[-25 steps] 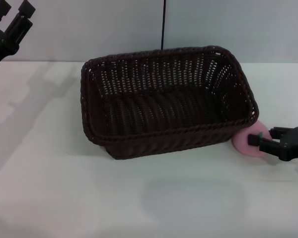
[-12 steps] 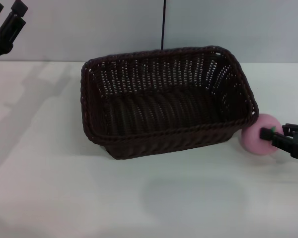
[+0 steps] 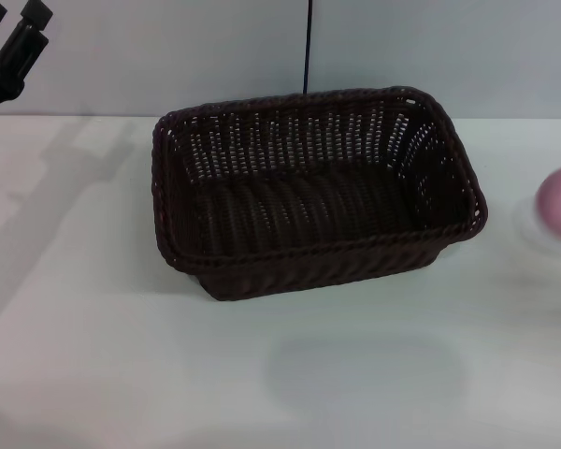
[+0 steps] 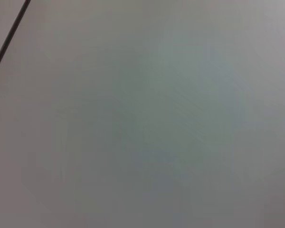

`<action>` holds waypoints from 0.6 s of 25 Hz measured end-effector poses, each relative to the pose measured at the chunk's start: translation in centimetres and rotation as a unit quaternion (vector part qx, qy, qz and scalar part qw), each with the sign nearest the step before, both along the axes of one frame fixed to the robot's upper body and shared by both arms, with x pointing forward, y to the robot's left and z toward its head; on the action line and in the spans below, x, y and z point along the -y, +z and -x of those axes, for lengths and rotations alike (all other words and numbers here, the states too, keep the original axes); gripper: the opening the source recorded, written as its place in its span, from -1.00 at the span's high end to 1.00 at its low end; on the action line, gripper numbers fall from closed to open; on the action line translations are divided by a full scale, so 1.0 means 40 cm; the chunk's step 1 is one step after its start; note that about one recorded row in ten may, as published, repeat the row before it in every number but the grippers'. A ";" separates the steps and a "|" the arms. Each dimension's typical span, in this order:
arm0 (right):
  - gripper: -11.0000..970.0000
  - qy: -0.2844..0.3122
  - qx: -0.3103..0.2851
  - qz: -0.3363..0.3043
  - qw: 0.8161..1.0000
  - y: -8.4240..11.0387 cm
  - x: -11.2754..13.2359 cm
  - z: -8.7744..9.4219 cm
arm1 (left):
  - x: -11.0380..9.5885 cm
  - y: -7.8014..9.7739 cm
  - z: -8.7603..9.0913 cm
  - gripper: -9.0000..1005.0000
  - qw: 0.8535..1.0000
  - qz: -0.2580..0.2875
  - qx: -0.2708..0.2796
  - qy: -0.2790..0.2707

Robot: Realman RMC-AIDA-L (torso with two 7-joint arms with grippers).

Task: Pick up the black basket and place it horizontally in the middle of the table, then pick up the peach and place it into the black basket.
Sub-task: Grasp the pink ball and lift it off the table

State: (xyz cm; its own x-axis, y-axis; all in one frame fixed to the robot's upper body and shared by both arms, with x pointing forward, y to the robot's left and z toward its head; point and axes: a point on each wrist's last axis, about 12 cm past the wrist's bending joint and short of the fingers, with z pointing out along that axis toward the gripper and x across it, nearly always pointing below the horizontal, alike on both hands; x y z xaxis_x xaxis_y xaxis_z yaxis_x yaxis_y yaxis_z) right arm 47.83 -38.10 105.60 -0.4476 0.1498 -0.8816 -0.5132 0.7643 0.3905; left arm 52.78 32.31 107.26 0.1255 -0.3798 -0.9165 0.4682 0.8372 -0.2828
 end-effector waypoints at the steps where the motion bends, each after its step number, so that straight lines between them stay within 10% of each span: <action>1: 0.53 -0.024 0.040 -0.031 0.998 0.028 0.018 0.005 | -0.001 0.000 0.002 -0.45 1.000 0.000 0.000 0.000; 8: 0.63 -0.051 0.177 -0.113 0.976 0.115 0.037 0.010 | -0.005 -0.003 0.008 -0.45 1.000 0.003 0.001 0.005; 15: 0.74 0.024 0.214 -0.136 0.967 0.167 -0.047 -0.084 | 0.000 -0.010 0.014 -0.45 1.000 0.009 -0.003 0.004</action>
